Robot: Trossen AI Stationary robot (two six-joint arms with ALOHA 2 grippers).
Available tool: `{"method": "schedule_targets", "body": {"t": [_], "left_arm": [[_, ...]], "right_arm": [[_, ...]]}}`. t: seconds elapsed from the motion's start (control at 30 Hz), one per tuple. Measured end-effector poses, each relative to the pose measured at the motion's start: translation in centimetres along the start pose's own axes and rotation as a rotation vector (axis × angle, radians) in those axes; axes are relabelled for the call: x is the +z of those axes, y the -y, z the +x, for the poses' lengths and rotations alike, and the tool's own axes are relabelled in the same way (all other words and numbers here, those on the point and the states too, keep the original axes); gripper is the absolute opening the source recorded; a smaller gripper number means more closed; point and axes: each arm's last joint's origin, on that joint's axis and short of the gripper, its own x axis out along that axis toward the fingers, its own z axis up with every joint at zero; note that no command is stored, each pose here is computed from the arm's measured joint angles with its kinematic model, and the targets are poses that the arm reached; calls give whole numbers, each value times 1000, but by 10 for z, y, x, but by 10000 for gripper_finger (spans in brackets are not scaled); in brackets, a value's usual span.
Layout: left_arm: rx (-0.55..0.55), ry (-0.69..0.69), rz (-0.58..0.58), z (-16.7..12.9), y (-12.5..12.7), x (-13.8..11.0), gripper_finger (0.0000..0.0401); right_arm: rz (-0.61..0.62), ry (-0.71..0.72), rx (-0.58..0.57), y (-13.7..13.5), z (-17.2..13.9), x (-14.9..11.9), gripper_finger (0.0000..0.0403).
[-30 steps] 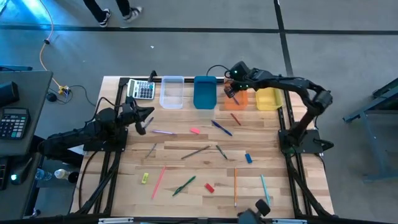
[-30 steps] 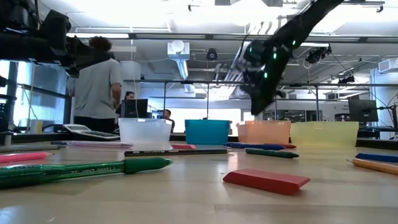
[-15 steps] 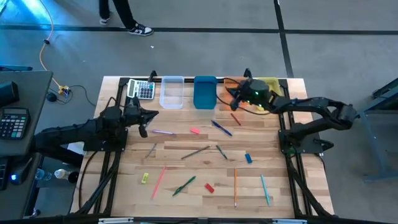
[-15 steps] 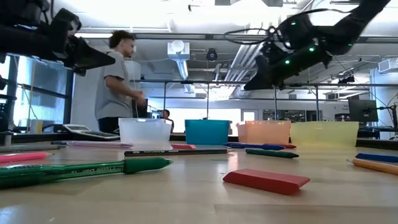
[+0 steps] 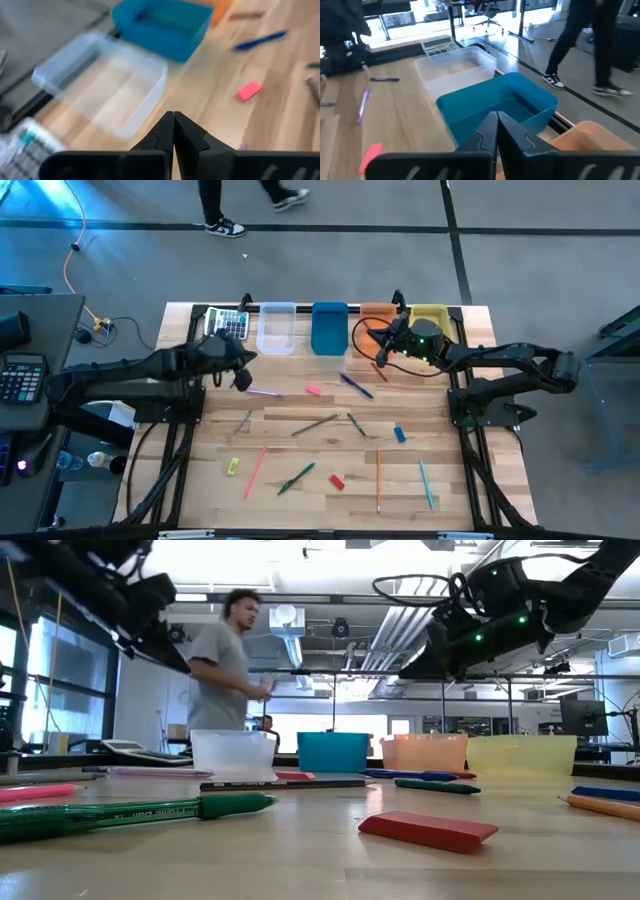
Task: Sort crayons/erasers/pens/pencils in bins
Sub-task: Put the blue crayon into the blue bin
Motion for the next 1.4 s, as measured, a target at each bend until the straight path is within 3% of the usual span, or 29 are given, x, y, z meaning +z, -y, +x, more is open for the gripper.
{"method": "schedule_targets", "body": {"t": [0.2, 0.5, 0.7, 0.9, 1.1, 1.4], "left_arm": [[85, -261, -36, 6, -8, 14, 0], [102, -527, -185, 46, -26, 3, 4], [91, -654, -256, 65, -32, -8, 41], [101, -745, -277, 78, -30, -19, 100], [194, -814, -271, 86, -32, -37, 145], [85, -793, -294, 92, -28, -47, 146]], "right_arm": [[-14, -2, 46, -9, 0, 0, 0], [-49, -1, 104, -18, -1, 0, 0], [-74, 2, 114, -18, -1, 0, 0], [-84, 4, 137, -19, -1, 0, 0], [-89, 4, 147, -19, -1, 0, 0], [-92, 5, 148, -19, -1, 0, 0]]}}
